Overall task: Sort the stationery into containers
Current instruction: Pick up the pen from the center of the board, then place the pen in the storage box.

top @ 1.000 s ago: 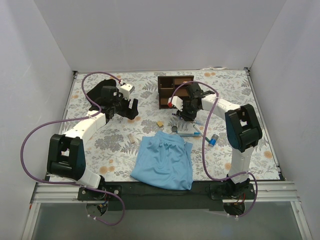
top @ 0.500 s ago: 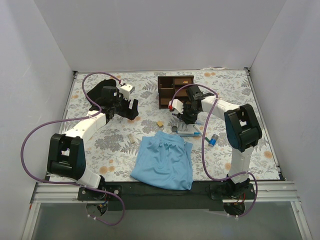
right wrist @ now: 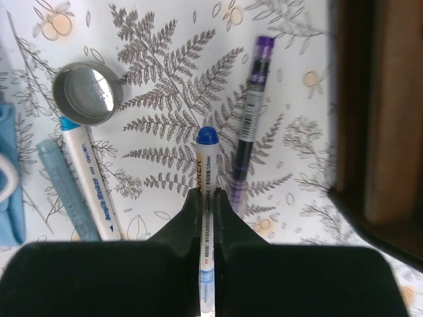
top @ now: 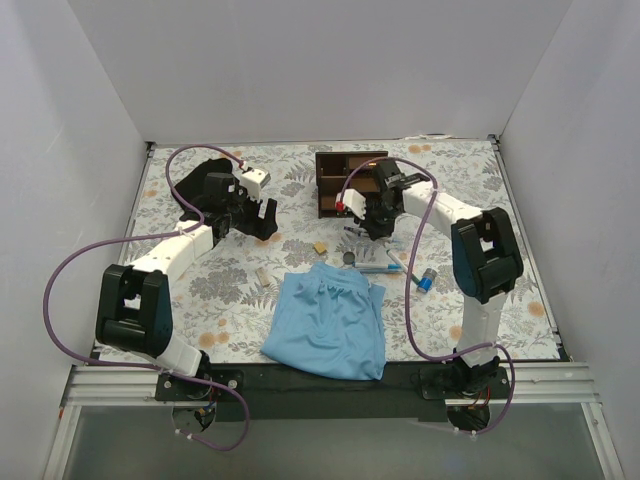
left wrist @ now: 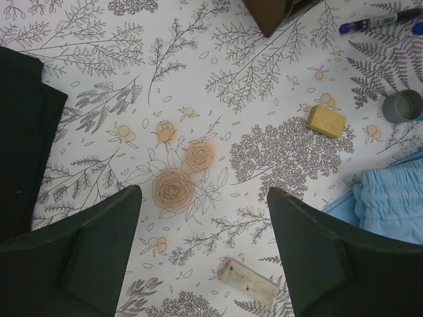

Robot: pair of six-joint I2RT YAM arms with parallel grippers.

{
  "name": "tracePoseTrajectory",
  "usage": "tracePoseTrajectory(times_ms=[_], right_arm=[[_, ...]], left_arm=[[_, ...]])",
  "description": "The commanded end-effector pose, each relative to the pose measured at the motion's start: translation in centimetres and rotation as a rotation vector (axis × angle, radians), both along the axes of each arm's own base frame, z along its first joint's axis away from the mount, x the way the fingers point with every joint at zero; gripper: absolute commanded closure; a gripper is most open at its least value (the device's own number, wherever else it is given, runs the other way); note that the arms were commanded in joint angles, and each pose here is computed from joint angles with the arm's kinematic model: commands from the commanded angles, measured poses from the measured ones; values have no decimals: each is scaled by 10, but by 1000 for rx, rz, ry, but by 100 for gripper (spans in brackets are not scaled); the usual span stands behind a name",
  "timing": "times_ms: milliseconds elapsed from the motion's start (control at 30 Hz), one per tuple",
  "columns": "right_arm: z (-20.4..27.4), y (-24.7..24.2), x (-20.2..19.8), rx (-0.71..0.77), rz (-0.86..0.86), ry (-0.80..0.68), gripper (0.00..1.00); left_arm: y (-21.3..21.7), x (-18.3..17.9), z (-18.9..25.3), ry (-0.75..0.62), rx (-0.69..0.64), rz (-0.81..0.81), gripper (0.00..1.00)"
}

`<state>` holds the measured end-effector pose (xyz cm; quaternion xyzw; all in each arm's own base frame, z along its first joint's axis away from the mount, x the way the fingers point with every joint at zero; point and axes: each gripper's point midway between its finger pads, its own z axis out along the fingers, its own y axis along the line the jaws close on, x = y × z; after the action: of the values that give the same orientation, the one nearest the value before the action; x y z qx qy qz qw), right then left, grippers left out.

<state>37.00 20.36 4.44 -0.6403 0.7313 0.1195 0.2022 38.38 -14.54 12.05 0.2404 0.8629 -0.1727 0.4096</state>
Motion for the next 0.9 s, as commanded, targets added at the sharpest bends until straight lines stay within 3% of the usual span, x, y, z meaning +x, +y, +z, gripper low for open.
tracePoseTrajectory(times_ms=[0, 233, 467, 500, 567, 667, 867], right_arm=[[88, 18, -1, 130, 44, -84, 99], [196, 49, 11, 380, -15, -142, 99], [311, 68, 65, 818, -153, -200, 99], [296, 67, 71, 847, -191, -174, 99], [319, 66, 86, 947, -188, -287, 99], [304, 70, 104, 987, -227, -301, 99], [308, 86, 135, 1179, -340, -168, 99]], left_arm=[[0, 4, 17, -66, 2, -16, 23], [1, 3, 18, -75, -3, -11, 23], [-1, 6, 20, -79, -13, -13, 23], [-2, 6, 20, -75, -18, -12, 23], [-2, 5, 21, -74, -21, -13, 23], [-2, 5, 21, -73, -21, -8, 23], [0, 5, 18, -58, -20, 9, 23]])
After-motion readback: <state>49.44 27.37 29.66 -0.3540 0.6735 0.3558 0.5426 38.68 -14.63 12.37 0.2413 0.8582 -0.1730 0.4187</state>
